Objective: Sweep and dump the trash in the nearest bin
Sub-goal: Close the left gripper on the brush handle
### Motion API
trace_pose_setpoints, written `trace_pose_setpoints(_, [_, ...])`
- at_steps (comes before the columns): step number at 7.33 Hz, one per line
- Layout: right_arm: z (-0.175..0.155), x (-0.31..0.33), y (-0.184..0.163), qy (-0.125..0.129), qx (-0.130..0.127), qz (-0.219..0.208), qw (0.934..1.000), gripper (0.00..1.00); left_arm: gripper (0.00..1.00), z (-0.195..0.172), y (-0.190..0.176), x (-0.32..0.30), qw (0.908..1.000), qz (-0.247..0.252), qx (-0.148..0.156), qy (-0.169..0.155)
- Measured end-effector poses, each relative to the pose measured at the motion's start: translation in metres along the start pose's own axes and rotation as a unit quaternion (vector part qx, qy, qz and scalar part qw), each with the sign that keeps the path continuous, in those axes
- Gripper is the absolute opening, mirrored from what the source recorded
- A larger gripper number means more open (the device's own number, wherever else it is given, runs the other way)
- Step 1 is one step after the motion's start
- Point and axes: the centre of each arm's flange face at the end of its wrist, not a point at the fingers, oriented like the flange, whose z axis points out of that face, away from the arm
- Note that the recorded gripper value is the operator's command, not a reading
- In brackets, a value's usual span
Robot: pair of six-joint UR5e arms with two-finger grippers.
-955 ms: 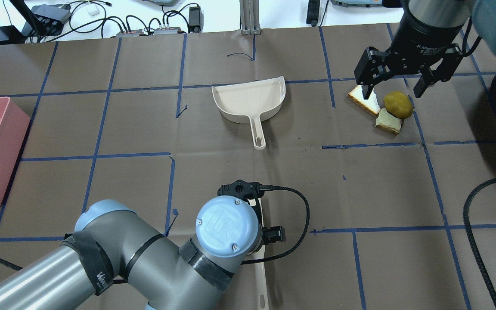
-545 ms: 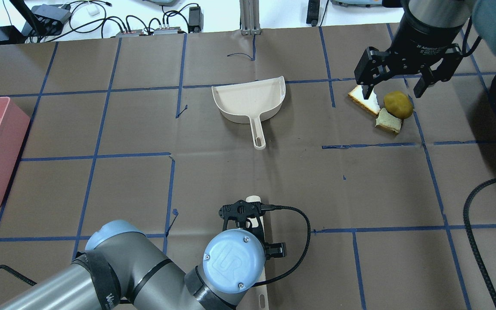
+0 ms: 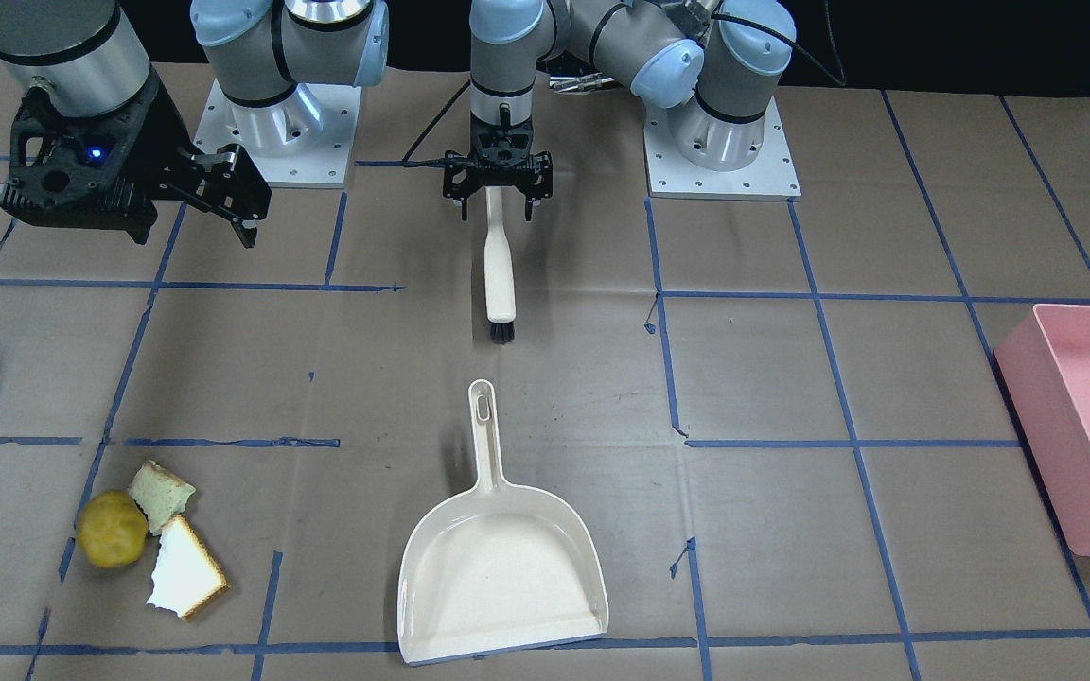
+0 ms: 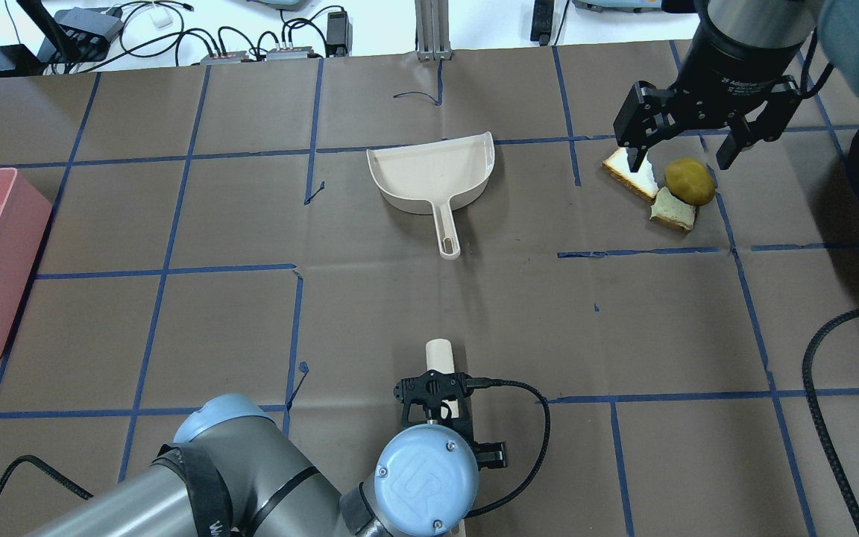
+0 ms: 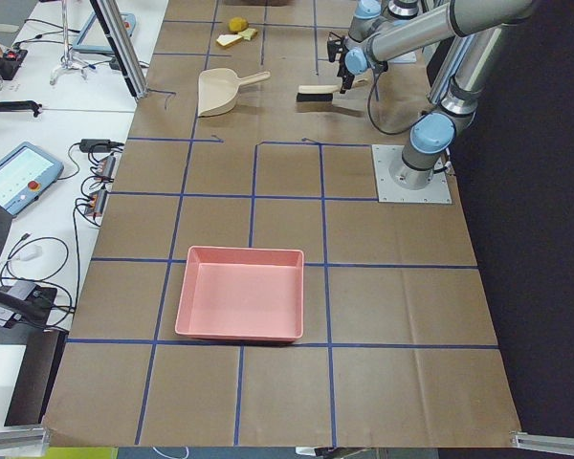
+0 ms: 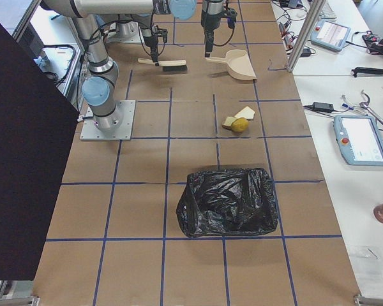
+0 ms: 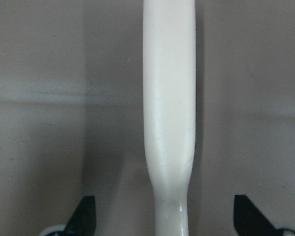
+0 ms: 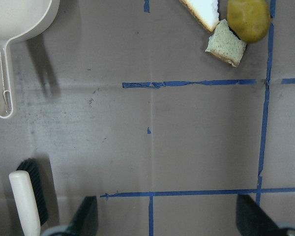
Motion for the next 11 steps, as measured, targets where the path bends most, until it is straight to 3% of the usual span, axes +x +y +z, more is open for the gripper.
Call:
trace_pose_setpoints(4, [0.000,0.000,0.000,0.000,0.000,0.000,1.0000,1.00,0.84,0.005,0.012,-0.006,1.0000,0.004,-0.005,-0.007])
trace_pose_setpoints(8, [0.000,0.000,0.000,0.000,0.000,0.000,1.0000,1.00,0.57,0.009,0.019,-0.009,0.9999,0.002,-0.013,-0.008])
trace_pose_setpoints(11, [0.000,0.000,0.000,0.000,0.000,0.000,1.0000,1.00,0.30,0.009,0.020,-0.009,0.9999,0.004,-0.014,-0.006])
